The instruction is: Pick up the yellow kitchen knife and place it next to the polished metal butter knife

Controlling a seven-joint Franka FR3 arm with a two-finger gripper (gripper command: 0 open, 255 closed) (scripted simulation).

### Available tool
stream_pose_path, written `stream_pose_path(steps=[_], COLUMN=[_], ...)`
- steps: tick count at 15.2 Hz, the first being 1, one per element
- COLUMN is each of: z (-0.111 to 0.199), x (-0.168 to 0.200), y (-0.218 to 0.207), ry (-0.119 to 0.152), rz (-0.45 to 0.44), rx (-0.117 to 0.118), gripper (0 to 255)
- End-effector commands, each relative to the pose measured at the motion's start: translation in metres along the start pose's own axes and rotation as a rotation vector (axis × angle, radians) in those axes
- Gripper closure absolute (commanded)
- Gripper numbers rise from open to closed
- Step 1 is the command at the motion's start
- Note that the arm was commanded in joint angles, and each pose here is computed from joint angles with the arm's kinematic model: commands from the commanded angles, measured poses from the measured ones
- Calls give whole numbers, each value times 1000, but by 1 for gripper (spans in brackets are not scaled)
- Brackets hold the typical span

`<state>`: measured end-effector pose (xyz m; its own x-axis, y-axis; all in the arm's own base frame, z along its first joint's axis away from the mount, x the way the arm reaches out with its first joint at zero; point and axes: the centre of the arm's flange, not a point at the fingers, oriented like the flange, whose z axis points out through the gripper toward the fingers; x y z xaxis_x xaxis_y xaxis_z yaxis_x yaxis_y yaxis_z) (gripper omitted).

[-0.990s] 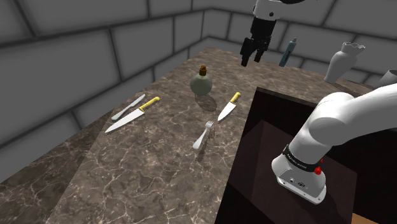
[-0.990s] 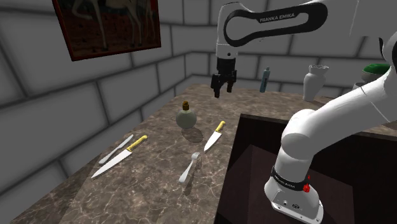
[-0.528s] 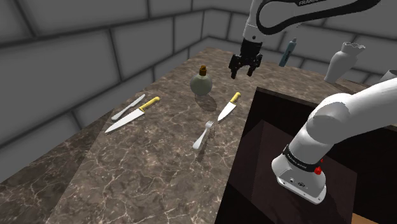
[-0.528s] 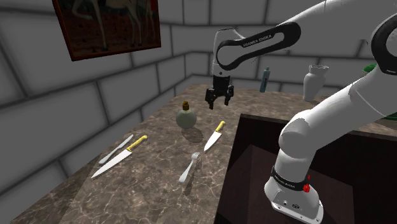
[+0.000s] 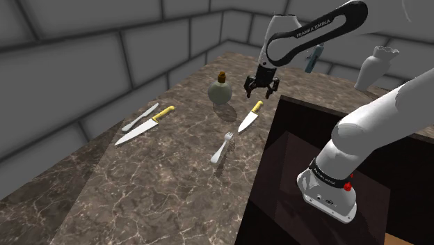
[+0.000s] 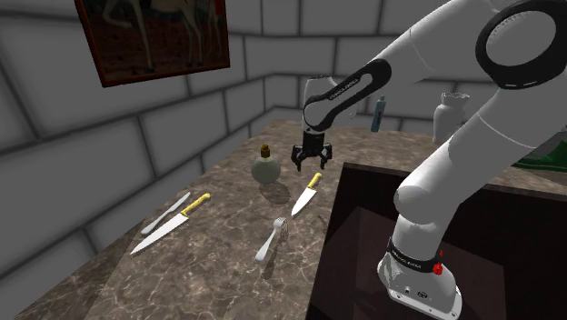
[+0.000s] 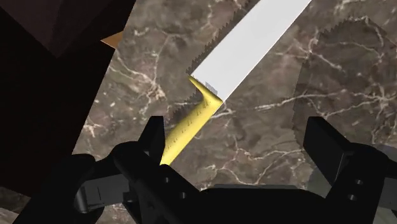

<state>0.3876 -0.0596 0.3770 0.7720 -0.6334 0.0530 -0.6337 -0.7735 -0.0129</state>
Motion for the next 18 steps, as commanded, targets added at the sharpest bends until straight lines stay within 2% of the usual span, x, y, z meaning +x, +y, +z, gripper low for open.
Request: stream_pose_path(steps=[1, 3, 11, 18], z=[24, 48, 90, 90], x=[7, 15, 17, 17], y=[5, 10, 11, 11], ry=[8, 13, 14, 14], rz=[84, 165, 172, 172], rx=[1, 1, 1, 1], gripper=[0, 0, 0, 0])
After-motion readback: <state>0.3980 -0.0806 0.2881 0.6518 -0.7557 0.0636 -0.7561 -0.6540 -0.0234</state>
